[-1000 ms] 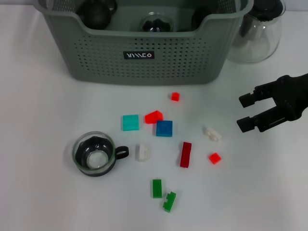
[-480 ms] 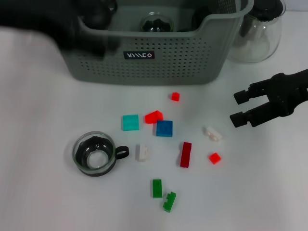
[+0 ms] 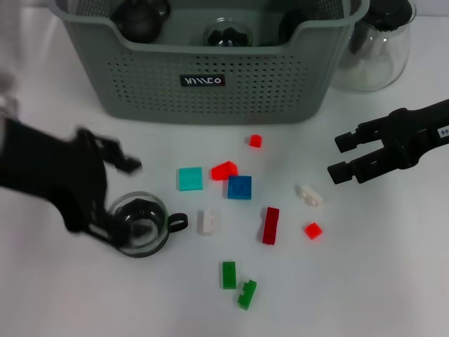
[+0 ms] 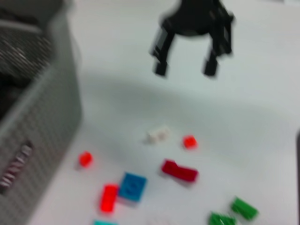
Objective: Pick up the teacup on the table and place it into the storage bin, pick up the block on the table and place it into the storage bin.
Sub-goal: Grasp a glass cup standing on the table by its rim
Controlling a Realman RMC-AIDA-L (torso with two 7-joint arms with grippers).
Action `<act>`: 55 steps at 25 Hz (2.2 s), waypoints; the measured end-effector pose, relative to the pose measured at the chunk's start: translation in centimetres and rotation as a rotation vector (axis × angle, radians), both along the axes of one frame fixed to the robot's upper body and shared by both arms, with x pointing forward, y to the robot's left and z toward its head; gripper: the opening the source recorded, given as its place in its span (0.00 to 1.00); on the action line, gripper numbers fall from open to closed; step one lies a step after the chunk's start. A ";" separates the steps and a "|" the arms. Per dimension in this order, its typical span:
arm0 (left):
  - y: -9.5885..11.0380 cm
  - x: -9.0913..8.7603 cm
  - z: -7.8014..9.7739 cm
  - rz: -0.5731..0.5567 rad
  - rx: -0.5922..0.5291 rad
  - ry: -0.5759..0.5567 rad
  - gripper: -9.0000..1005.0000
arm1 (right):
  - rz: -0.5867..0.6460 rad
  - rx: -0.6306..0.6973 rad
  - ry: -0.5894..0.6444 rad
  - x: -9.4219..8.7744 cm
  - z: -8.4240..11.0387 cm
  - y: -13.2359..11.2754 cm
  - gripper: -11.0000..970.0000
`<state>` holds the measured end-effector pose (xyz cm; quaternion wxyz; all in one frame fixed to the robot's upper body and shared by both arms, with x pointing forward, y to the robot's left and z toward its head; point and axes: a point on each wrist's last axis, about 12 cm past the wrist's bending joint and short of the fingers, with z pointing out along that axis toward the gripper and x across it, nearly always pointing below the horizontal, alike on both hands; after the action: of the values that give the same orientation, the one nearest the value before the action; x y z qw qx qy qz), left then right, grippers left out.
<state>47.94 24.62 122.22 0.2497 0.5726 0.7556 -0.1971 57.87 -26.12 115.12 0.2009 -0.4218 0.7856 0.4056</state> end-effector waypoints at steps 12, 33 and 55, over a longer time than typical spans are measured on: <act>-5.1 0.5 -5.0 -0.139 0.245 0.128 0.87 | -0.022 0.003 0.021 0.0 -0.7 0.1 0.95; -6.7 1.9 -9.3 -0.092 0.419 0.077 0.86 | -0.031 -0.001 0.015 0.0 -0.9 0.0 0.95; -7.0 1.8 -9.9 -0.111 0.438 0.044 0.41 | -0.044 -0.005 0.013 0.2 -0.7 -0.3 0.95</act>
<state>49.75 17.61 112.30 0.0917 0.6494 0.7529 -0.0541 58.02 -26.46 114.38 0.2034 -0.4025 0.7970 0.4019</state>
